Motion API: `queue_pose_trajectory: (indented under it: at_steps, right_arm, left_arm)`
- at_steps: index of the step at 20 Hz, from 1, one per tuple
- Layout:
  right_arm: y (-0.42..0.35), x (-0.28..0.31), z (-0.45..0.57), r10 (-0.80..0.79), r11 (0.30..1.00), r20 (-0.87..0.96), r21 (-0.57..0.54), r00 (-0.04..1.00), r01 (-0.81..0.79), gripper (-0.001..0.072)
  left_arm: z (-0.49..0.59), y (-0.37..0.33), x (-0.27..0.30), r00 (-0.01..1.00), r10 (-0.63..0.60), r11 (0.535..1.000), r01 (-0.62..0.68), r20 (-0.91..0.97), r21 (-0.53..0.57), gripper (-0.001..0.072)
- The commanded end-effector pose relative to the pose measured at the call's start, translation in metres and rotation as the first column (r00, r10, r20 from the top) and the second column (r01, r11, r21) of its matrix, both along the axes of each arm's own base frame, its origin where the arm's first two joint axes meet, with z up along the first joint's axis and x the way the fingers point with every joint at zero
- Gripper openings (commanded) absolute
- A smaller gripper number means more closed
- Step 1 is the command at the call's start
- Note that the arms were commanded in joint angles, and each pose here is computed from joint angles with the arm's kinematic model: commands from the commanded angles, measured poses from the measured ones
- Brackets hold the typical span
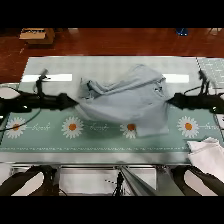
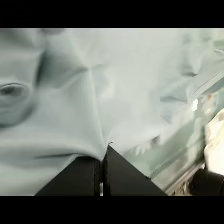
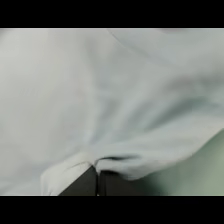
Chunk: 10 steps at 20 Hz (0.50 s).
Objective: Fold the shirts.
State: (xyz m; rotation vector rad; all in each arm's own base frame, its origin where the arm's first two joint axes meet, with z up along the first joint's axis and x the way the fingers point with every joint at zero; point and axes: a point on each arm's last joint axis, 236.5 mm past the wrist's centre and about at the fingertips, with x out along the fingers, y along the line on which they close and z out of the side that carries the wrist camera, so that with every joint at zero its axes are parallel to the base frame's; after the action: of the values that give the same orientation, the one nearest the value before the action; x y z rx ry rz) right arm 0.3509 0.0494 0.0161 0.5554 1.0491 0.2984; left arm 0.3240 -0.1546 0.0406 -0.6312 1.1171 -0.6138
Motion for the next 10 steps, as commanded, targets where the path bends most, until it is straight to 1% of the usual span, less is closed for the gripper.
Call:
queue_pose_trajectory:
  at_steps: [1,2,3,5,6,7,8,9,10]
  right_arm:
    - [0.002,0.019,0.155,0.084,0.992,0.388,-0.121,0.918,-0.040,0.0022]
    - [-0.001,0.018,0.213,0.073,0.988,0.524,-0.157,0.849,0.012,0.0021]
    - [-0.003,0.008,0.277,0.053,0.982,0.662,-0.171,0.748,0.083,0.0021]
    - [-0.009,-0.031,0.396,0.017,0.963,0.873,-0.146,0.488,0.227,0.0021]
    - [-0.010,-0.060,0.447,0.005,0.951,0.938,-0.112,0.347,0.288,0.0021]
    - [-0.010,-0.088,0.486,-0.001,0.943,0.973,-0.076,0.232,0.323,0.0021]
    - [-0.008,-0.115,0.515,-0.008,0.939,0.990,-0.042,0.143,0.342,0.0021]
    - [-0.004,-0.135,0.533,-0.016,0.938,0.995,-0.018,0.095,0.345,0.0020]
    - [-0.001,-0.152,0.544,-0.023,0.939,0.997,-0.004,0.074,0.344,0.0021]
  left_arm:
    - [0.158,0.002,0.019,0.905,-0.003,1.000,-0.007,0.424,0.022,0.0018]
    - [0.213,0.004,0.015,0.832,0.008,0.999,-0.027,0.554,0.027,0.0018]
    - [0.276,0.006,0.003,0.721,0.028,0.998,-0.061,0.692,0.023,0.0018]
    - [0.389,0.016,-0.039,0.426,0.066,0.990,-0.144,0.902,-0.005,0.0018]
    - [0.442,0.023,-0.070,0.266,0.100,0.981,-0.186,0.959,-0.050,0.0018]
    - [0.482,0.027,-0.104,0.124,0.112,0.974,-0.211,0.986,-0.084,0.0018]
    - [0.507,0.028,-0.132,0.038,0.112,0.971,-0.218,0.993,-0.101,0.0017]
    - [0.522,0.024,-0.161,-0.019,0.099,0.974,-0.204,0.995,-0.101,0.0018]
    - [0.530,0.019,-0.182,-0.040,0.094,0.978,-0.184,0.995,-0.099,0.0017]
